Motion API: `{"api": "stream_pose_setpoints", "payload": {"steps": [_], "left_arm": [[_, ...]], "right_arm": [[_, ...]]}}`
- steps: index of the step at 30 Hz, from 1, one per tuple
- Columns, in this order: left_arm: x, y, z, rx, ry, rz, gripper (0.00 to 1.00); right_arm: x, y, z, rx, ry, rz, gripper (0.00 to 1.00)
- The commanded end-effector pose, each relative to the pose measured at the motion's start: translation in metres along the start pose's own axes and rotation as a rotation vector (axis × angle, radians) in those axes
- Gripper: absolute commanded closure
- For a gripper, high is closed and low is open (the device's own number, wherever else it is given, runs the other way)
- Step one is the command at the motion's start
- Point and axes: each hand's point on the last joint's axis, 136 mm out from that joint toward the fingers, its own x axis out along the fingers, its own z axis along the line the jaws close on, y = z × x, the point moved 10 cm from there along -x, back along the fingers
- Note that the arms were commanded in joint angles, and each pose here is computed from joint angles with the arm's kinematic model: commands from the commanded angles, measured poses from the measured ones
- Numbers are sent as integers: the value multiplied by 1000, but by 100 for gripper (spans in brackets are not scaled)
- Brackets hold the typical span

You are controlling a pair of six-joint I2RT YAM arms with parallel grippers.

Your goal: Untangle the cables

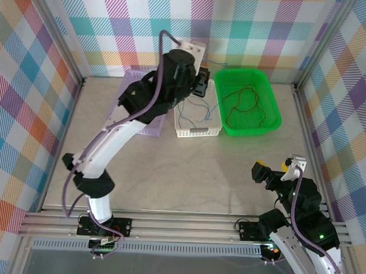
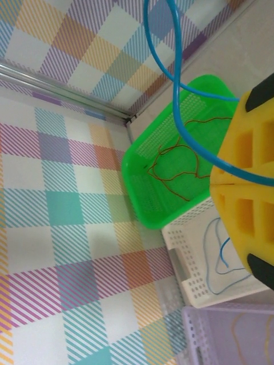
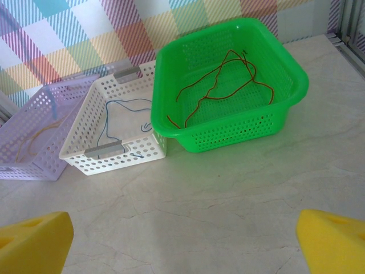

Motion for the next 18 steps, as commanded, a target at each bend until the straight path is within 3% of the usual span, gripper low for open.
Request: {"api": "stream_pose_setpoints", "payload": {"steps": [1,18], "left_arm": [[11,-12,5,9,-48,-58,100],[129,35,16,21,-169,-14,100]], "right_arm": [[-1,1,0,4,-11,-5,0],[-4,2,-1,15,-12,-18,0]]}}
